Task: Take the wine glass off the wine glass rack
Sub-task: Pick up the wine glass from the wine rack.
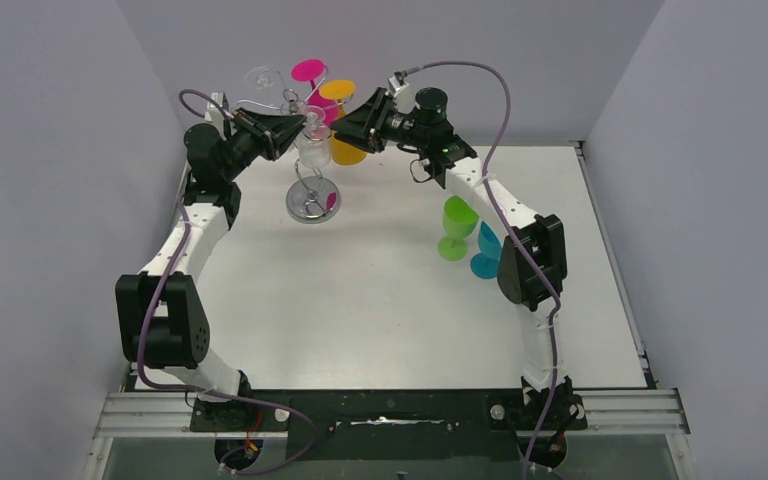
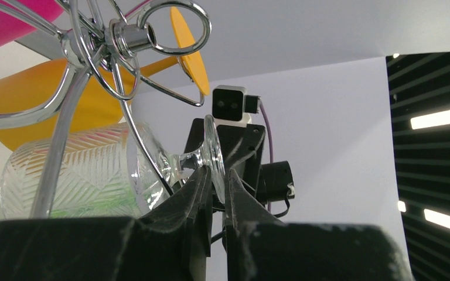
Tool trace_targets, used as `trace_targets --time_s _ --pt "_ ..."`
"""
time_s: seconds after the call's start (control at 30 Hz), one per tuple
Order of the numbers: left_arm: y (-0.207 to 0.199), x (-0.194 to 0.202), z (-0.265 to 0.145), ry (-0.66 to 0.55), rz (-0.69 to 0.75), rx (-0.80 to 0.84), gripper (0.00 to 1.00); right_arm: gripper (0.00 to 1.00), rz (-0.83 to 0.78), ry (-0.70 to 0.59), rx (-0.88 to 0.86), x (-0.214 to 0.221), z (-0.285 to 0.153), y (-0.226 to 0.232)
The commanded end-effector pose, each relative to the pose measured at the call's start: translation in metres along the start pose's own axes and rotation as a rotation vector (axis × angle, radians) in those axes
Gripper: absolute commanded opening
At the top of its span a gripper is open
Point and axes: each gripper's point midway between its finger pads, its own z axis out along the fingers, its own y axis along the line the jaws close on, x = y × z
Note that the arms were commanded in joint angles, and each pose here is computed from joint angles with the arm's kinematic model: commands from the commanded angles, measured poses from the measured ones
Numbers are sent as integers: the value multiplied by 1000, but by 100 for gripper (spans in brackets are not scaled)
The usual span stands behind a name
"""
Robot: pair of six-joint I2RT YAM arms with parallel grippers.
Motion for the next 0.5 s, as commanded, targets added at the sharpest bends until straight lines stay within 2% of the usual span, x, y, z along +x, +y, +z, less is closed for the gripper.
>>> trace_targets --time_s 0.0,0.1,0.17,0.23,0.33,0.47 --pt "-75 27 0 119 142 205 0 34 -35 13 4 9 -2 12" --pt "-73 29 1 130 146 203 0 29 -31 34 -24 14 2 19" --pt "-72 31 1 147 150 207 0 22 -39 51 -42 18 5 26" --pt "-72 33 0 169 163 209 0 19 -55 75 -72 24 4 37" --pt "-69 35 -1 195 183 207 0 25 -93 44 -64 25 -4 45" --pt "-64 33 -3 196 193 194 0 28 -138 -107 101 0 -30 16"
